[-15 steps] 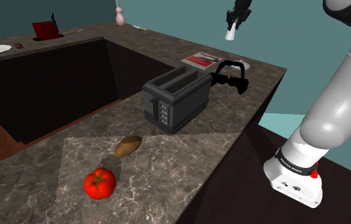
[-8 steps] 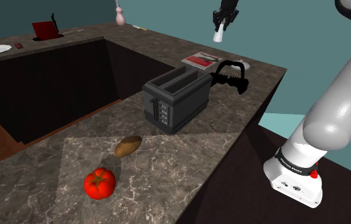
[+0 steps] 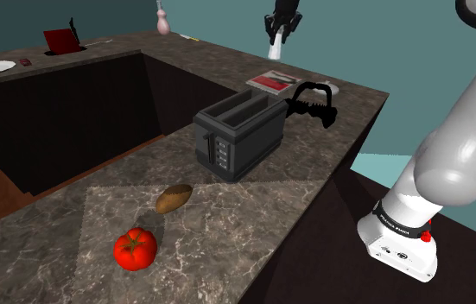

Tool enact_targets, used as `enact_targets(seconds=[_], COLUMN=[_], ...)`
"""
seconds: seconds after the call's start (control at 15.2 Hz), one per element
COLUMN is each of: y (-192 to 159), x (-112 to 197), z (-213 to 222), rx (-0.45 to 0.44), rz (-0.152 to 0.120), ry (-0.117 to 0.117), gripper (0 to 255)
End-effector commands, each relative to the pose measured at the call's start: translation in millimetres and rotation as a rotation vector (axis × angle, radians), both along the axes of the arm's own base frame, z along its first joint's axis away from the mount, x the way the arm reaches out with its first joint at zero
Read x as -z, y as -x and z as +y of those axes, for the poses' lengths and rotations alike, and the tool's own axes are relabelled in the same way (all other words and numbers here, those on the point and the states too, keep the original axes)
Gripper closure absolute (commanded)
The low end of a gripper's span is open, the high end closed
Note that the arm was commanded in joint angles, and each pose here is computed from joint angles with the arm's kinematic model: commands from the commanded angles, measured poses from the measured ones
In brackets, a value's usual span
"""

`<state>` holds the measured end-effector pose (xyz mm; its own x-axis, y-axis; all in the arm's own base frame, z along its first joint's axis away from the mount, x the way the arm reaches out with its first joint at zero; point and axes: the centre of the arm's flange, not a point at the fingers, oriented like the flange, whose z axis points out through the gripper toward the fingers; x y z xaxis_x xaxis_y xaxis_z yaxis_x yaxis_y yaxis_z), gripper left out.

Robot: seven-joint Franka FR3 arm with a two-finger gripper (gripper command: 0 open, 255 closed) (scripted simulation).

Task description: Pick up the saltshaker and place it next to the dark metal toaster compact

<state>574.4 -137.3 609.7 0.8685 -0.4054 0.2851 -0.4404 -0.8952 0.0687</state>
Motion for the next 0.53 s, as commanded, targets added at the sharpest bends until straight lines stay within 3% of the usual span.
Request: enact_targets(seconds=[0.0, 0.46], y=[-9.1, -39.1], x=[2.1, 2.1], z=[23.1, 107.3], rx=[0.002, 0.002], rz=[0.000, 0.000], ry=[0.000, 0.000], gripper=[255, 255])
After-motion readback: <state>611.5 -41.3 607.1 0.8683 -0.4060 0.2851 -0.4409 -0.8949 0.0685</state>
